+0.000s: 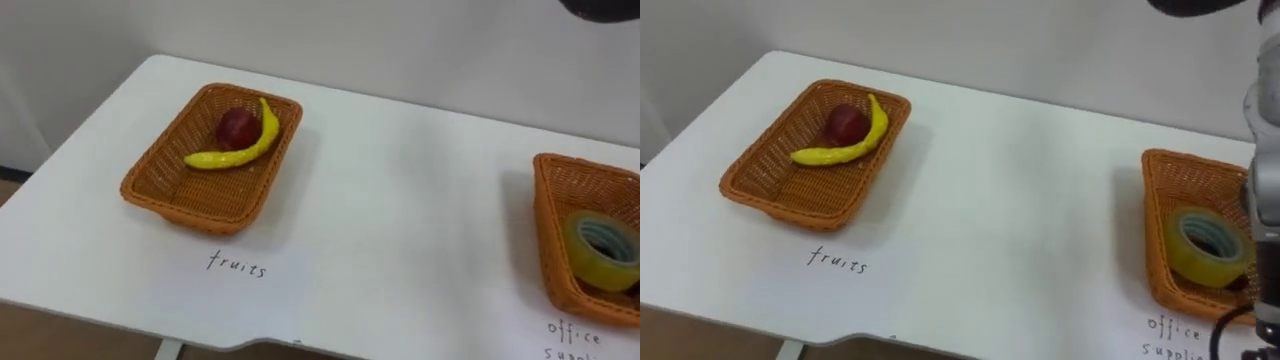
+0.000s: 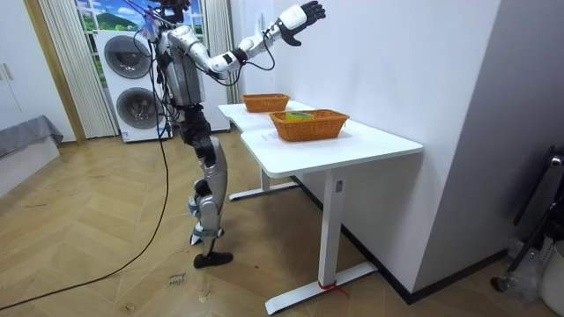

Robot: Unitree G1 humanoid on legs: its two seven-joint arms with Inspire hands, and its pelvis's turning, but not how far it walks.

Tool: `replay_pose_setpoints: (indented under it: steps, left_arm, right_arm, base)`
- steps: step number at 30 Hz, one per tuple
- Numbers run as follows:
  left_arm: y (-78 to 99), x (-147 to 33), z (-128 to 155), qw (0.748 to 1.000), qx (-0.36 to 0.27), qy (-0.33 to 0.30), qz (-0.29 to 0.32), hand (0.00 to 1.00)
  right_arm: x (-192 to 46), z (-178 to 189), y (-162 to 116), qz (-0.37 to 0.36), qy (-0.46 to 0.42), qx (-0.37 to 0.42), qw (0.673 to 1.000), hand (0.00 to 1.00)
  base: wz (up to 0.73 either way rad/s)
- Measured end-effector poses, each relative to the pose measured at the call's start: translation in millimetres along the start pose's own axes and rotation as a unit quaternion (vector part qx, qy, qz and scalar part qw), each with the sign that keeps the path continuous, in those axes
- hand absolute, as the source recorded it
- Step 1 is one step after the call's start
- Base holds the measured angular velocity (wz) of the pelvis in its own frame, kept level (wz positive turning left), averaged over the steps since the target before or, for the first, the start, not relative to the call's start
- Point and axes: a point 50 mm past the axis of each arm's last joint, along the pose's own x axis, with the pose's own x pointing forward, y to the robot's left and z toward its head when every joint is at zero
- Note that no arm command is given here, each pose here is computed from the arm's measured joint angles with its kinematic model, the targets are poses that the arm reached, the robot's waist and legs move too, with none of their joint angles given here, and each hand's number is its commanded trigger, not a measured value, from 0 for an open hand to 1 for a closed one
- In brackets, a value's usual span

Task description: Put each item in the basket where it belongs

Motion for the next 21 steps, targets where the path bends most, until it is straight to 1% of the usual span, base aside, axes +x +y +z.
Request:
replay_pose_setpoints:
  steps: [3,5,11,16,18,21]
  left_arm:
    - [-0.5,-0.4,-1.3,1.000,0.003,-0.003,0.000,0.00]
    - [1.6,-1.4,-5.1,1.000,0.003,-0.006,0.003,0.00]
    - [4.1,-3.0,-11.2,1.000,0.001,-0.008,0.011,0.00]
    - [1.0,-2.9,-8.7,1.000,-0.002,-0.019,0.015,0.00]
    - [-0.8,-4.1,-14.2,1.000,-0.005,-0.015,0.014,0.00]
    - [-1.7,-4.5,-15.3,1.000,-0.006,-0.017,0.013,0.00]
  right_arm:
    - [-11.0,-7.4,-9.6,-0.025,0.007,-0.003,1.000,0.00]
    - [-22.6,-5.0,-19.5,-0.045,-0.008,0.004,0.999,0.00]
    - [-36.4,-7.1,-33.3,-0.107,-0.025,0.025,0.994,0.00]
    - [-49.4,-20.2,-51.4,-0.165,-0.013,0.013,0.986,0.00]
    - [-55.7,-26.0,-58.3,-0.191,-0.006,0.009,0.981,0.00]
    - [-65.9,-35.1,-66.2,-0.219,0.007,0.012,0.976,0.00]
  base:
    - [-0.28]
    - [-0.10]
    - [-0.20]
    - [-0.05]
    - [-0.11]
    - [-0.09]
